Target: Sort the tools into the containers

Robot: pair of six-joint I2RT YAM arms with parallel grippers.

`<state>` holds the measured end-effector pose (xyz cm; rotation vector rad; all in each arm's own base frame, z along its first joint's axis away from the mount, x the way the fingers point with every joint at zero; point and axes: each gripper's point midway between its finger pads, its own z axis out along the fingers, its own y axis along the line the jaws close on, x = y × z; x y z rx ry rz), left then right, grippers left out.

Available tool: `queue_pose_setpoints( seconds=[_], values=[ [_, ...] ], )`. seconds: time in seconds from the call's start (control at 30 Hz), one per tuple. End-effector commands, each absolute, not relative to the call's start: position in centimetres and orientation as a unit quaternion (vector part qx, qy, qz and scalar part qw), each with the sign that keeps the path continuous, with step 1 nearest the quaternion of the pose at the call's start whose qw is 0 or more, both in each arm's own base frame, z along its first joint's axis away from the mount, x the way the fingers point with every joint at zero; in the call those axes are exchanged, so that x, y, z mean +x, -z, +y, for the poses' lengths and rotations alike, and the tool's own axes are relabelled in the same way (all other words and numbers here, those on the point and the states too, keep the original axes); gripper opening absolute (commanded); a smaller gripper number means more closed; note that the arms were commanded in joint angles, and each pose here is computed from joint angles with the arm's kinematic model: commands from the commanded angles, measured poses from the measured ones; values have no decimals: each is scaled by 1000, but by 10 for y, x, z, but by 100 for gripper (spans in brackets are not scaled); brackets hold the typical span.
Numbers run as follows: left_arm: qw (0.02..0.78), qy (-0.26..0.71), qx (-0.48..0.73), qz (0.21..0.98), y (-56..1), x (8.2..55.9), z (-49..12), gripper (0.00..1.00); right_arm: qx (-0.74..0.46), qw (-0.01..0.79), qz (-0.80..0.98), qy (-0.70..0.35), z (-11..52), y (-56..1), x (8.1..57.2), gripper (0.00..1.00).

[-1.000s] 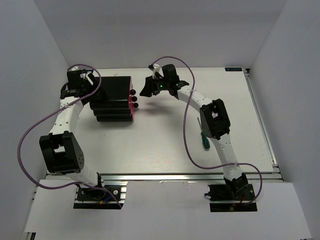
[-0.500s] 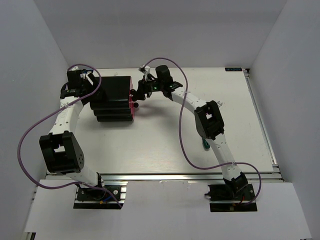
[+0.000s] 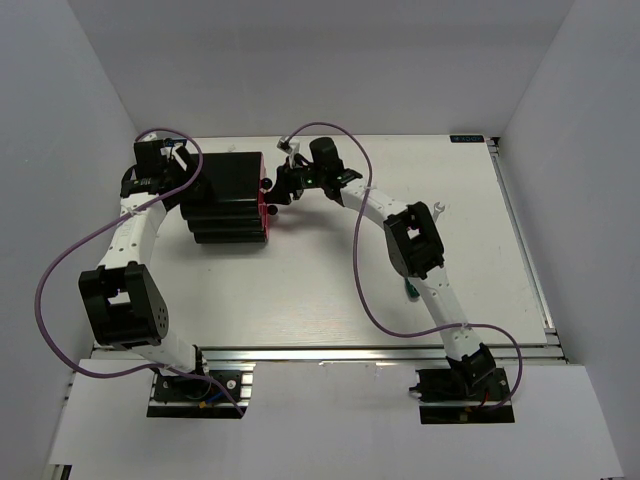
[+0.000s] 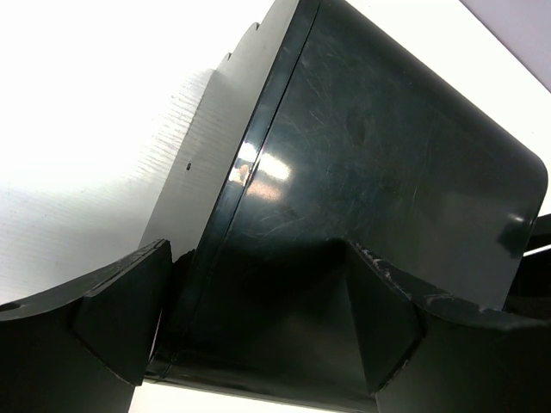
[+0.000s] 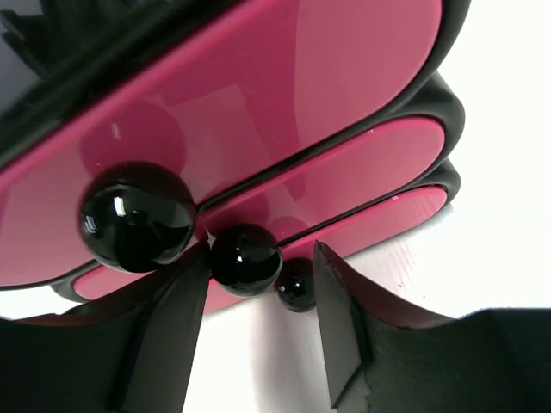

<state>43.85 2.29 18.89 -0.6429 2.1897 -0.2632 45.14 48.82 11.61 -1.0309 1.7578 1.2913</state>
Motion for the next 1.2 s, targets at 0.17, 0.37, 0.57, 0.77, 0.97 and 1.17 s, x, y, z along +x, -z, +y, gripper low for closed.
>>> queue_pose_setpoints(
  seconds=[0.17, 0.37, 0.57, 0.77, 0.97, 1.17],
  values=[
    [322, 116, -248, 906, -149, 412, 3, 90, -421, 390, 644, -506, 501, -133, 453, 30],
    [327, 107, -256, 903, -151, 413, 7, 90, -416, 397, 652, -493, 474, -140, 453, 20],
    [329, 93, -261, 903, -151, 413, 12, 90, -393, 393, 680, -479, 422, -131, 462, 18],
    [332, 88, -264, 901, -152, 415, 14, 90, -379, 390, 698, -466, 384, -125, 463, 19],
    [334, 82, -267, 900, -153, 414, 16, 90, -375, 388, 706, -458, 364, -121, 464, 21],
    [356, 80, -272, 890, -169, 414, 19, 90, -378, 392, 699, -462, 364, -131, 464, 49]
  ],
)
